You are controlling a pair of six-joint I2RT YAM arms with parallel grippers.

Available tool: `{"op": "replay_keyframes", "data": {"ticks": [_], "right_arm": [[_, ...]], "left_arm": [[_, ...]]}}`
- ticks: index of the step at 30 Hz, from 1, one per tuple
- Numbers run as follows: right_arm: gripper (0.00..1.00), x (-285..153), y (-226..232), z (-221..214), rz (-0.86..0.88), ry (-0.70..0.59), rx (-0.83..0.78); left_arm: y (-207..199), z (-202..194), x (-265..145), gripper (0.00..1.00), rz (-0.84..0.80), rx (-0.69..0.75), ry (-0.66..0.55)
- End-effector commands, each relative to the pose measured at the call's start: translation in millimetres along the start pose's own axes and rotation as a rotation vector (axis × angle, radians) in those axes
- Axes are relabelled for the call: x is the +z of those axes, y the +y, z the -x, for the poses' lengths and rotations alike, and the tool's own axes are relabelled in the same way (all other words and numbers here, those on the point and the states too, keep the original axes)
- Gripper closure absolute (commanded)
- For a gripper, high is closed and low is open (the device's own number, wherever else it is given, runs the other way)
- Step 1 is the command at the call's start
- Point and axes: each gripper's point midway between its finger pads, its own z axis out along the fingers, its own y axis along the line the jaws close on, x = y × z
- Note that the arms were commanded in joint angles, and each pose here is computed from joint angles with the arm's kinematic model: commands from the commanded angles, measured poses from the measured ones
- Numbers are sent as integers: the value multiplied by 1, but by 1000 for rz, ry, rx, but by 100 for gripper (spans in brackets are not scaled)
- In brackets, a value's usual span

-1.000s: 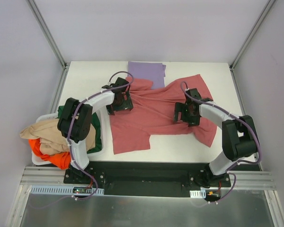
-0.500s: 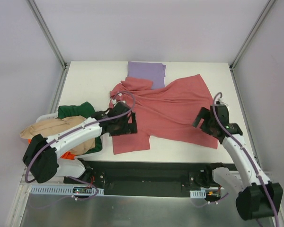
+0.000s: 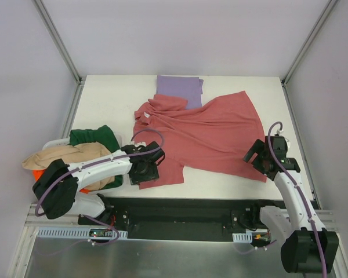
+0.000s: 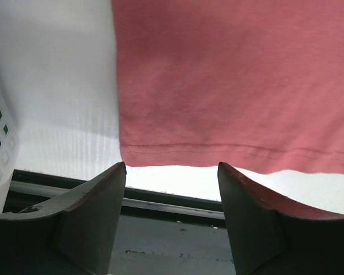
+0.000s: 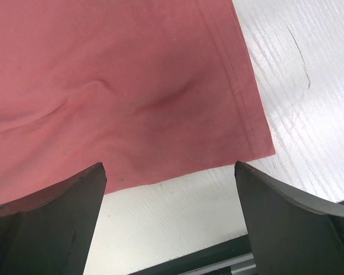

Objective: Fold and stack the t-shirts
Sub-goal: Flatten out the tshirt

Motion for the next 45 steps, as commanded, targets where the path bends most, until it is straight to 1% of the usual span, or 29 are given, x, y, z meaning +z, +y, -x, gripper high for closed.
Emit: {"op": "replay_keyframes", "data": {"ticks": [1, 9, 14, 16, 18, 20, 24, 27, 30, 33, 36, 40, 45], "right_arm": [[4, 4, -4, -4, -26, 36, -18], [4, 7, -12, -1, -52, 31, 4], [4, 7, -14, 1, -55, 27, 5], [4, 8, -15, -1, -60, 34, 5], [4, 7, -18, -2, -63, 35, 14], [4, 6, -19, -1, -62, 28, 25], [4, -1, -34, -1, -110, 40, 71], [4, -2, -47, -4, -152, 58, 101], [1, 4, -48, -13, -139, 117, 133], [9, 13, -49, -24, -140, 166, 170], [22, 20, -50, -34, -141, 184, 200], [32, 25, -58, -46, -175, 192, 222], [37, 34, -57, -45, -174, 185, 241]], "left_arm": [[24, -6, 10, 37, 132, -45, -5], [33, -11, 26, 41, 223, -59, 14], [33, -4, 33, 51, 250, -62, -21], [31, -5, 34, 61, 248, -57, -15], [29, -7, 37, 74, 243, -58, -2], [28, -9, 39, 100, 240, -58, 6], [25, -2, 33, 100, 202, -22, -21], [21, 9, 24, 100, 154, 35, -73], [19, 16, 20, 100, 112, 93, -112], [12, 17, 16, 100, 59, 128, -116], [6, 17, 15, 100, 23, 141, -115], [2, 18, 14, 100, 4, 143, -116], [0, 19, 13, 100, -7, 135, -122]]}}
